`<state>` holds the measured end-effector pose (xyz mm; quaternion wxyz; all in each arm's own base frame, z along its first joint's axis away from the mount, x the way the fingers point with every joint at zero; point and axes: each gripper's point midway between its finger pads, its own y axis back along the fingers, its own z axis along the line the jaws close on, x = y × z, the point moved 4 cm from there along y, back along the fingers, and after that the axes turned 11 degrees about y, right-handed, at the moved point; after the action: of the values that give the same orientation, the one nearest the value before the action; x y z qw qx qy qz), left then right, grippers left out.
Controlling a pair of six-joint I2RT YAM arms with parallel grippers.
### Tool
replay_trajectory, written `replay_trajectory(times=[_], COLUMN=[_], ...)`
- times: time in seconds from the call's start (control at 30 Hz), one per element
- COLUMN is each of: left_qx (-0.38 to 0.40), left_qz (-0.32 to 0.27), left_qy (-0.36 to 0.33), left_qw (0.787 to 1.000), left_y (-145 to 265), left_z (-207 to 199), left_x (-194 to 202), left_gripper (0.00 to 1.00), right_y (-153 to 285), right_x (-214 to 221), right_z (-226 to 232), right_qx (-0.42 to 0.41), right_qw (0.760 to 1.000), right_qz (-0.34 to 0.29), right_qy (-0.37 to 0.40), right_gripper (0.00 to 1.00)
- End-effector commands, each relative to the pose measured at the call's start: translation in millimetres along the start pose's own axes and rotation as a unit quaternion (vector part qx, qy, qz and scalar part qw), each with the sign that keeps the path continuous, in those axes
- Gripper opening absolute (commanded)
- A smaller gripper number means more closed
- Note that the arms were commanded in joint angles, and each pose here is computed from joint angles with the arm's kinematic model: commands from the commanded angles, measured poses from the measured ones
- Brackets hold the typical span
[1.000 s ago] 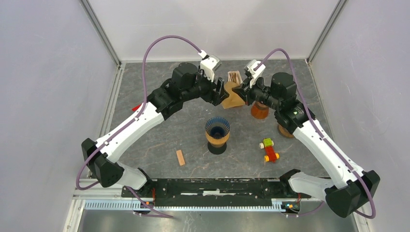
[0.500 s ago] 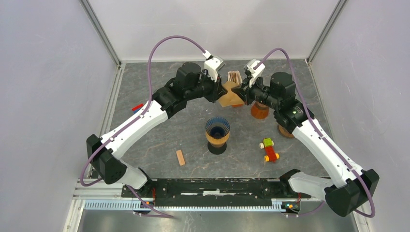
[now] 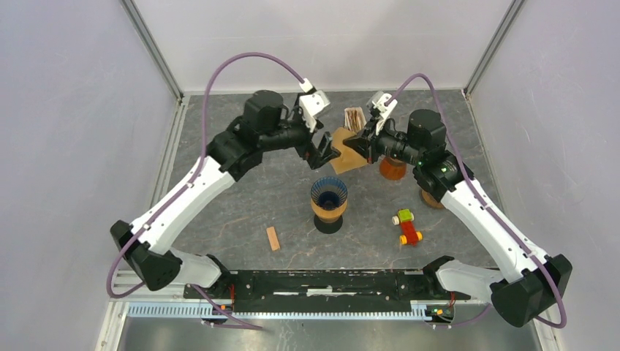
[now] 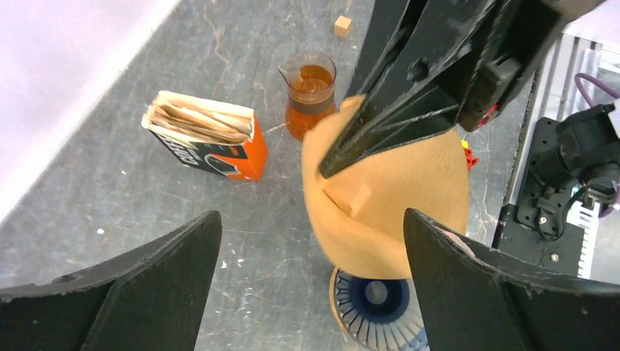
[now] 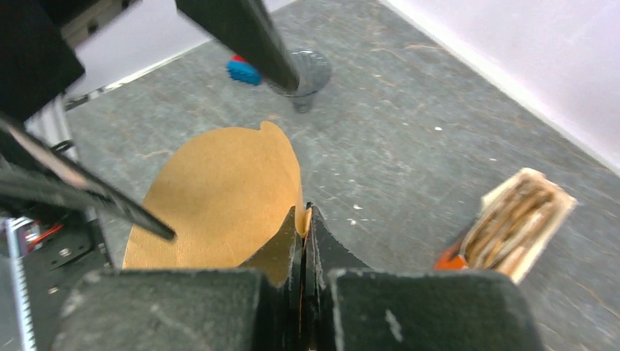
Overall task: Place the coffee filter in the dripper
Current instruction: Place the coffee filter in the coffee dripper.
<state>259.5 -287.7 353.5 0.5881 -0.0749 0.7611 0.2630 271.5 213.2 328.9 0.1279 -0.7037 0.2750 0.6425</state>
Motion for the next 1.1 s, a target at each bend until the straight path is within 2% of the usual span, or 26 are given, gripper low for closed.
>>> replay_trajectory(times=[0.0, 0.27, 0.7, 0.83, 0.93, 1.07], left_qx=[0.054, 0.054, 0.116, 0.121, 0.113, 0.089], left_qz=[-0.021, 0.034, 0.065, 0.064, 0.058, 0.057], left_qy=[-0.112, -0.153, -0.146, -0.133, -0.105, -0.083], left_qw=[0.992, 0.986, 0.98, 0.982, 0.986, 0.991], left_y=[50.0, 72.4, 66.8, 57.8, 45.8, 30.3], left_z=[-16.8, -9.8, -17.6, -16.6, -12.4, -5.3], left_x=[-31.5, -8.1, 19.4, 24.5, 30.2, 40.7], left_gripper=[1.0, 1.0, 1.0, 1.0, 1.0, 1.0], right_y=[-1.5, -5.5, -18.0, -21.4, -23.6, -24.4], right_x=[-5.4, 7.5, 56.3, 63.1, 65.1, 63.1], right_z=[31.0, 75.9, 90.6, 85.6, 80.6, 76.8], right_qx=[-0.092, -0.197, -0.221, -0.207, -0.192, -0.185], right_qw=[0.995, 0.98, 0.974, 0.977, 0.98, 0.982], right_qz=[-0.031, -0.023, 0.015, 0.027, 0.037, 0.035], right_qy=[-0.018, -0.035, -0.052, -0.04, -0.033, -0.015], right_gripper=[0.0, 0.01, 0.05, 0.12, 0.23, 0.27])
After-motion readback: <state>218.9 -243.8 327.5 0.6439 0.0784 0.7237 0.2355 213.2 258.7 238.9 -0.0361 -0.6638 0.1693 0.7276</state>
